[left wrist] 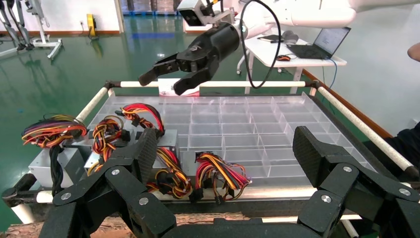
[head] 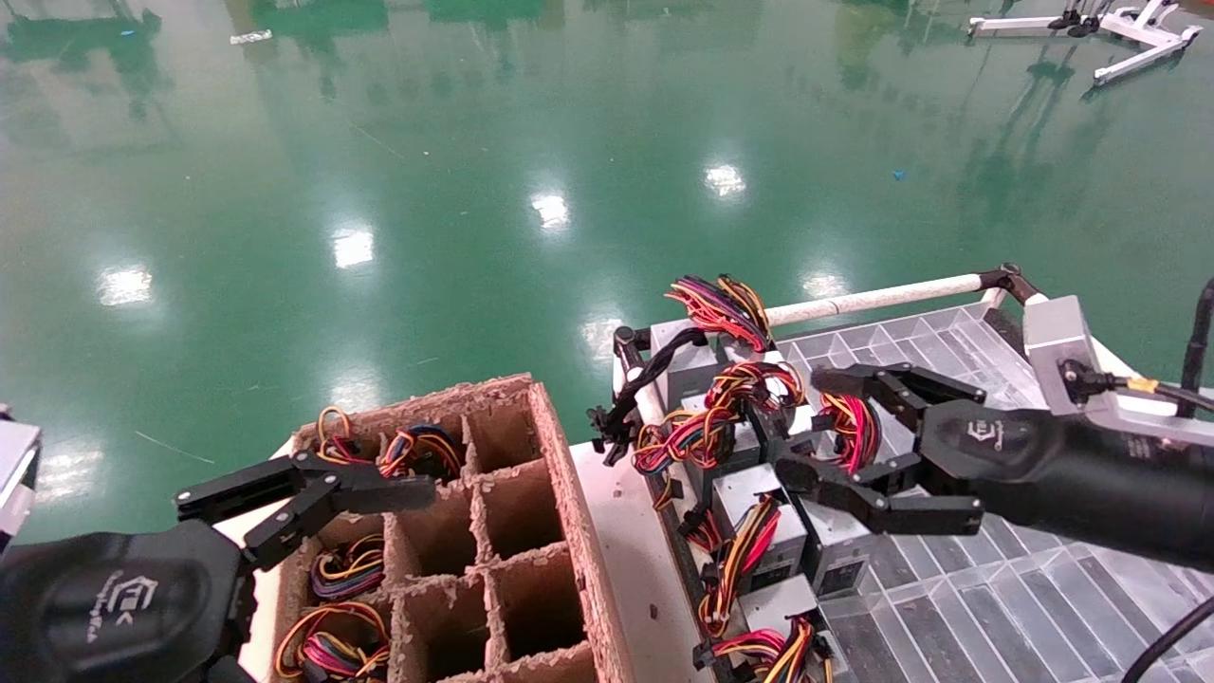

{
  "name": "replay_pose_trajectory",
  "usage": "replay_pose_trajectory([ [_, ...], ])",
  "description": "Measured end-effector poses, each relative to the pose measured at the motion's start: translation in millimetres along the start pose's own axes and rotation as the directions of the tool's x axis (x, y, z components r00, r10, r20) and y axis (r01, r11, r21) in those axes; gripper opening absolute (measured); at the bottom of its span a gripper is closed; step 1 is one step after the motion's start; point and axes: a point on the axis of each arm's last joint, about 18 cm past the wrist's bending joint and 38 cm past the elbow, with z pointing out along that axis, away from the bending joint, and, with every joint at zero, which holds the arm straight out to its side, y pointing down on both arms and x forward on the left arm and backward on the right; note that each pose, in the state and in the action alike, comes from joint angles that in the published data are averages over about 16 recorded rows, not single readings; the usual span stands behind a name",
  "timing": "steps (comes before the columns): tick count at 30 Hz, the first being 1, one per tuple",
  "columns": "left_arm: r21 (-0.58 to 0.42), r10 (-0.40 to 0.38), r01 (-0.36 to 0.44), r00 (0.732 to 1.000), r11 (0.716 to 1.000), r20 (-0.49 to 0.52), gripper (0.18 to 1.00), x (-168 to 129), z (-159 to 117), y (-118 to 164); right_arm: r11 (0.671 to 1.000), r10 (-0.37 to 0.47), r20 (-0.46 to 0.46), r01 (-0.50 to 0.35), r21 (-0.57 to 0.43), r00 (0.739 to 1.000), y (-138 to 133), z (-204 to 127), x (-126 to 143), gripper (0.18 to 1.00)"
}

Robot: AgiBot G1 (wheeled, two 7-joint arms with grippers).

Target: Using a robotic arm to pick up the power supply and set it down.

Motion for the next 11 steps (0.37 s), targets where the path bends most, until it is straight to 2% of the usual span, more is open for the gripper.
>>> replay_pose_trajectory([
  [11,0.000,0.000,0.000,1.000,1.000,0.000,1.000,0,0,0,0.999,-0.016,0.069,0.014,0.032,0.998,-8,7,-22,0.999],
])
